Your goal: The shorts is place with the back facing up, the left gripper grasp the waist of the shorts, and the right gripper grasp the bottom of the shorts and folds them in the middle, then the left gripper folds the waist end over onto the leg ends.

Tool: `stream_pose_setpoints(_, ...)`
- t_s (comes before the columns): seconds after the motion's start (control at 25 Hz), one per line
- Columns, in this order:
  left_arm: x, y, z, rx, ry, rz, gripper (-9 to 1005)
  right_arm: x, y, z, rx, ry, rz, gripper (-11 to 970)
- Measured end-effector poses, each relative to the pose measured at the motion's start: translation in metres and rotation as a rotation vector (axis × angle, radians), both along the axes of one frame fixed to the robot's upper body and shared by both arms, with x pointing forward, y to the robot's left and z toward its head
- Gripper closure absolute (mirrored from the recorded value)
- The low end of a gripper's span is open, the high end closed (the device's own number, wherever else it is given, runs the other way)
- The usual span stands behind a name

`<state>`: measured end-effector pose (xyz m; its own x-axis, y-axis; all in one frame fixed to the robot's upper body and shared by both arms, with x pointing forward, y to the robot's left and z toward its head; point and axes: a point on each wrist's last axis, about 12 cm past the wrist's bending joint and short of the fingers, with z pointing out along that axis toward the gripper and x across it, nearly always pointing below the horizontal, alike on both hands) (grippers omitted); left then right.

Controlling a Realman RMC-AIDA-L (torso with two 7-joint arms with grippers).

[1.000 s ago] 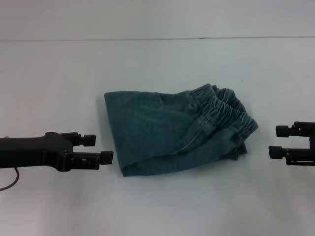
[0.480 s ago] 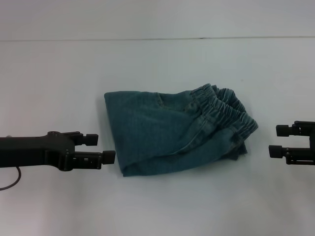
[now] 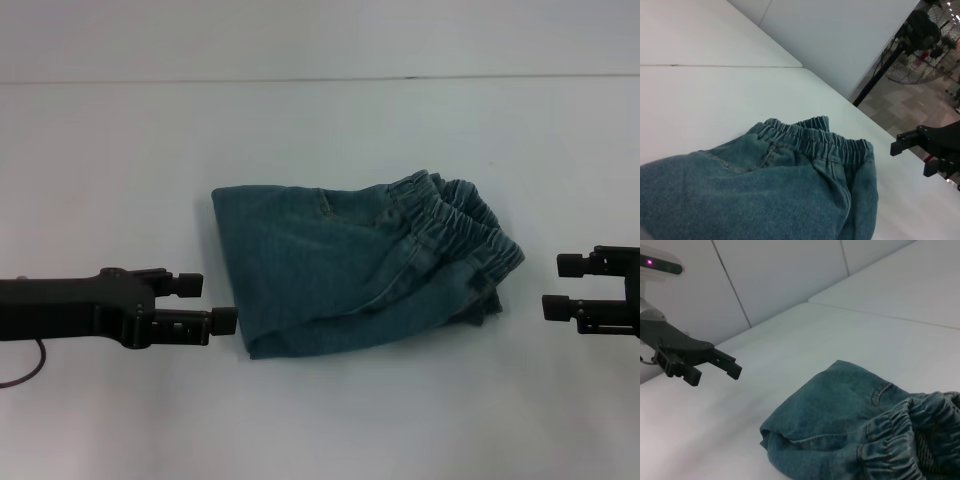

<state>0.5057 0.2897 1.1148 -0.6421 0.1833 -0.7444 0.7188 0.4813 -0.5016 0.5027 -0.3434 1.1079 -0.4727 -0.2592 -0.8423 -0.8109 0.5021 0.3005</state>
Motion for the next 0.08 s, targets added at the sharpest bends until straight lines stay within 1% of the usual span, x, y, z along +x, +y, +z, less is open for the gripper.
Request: stream_pose_setpoints(0.08,-0.0002,-0.0005,-0.0008,-0.003,0.004,-0.001,80,0.0002,0.0002,-0.0004,0.0,0.001,-0.002,212)
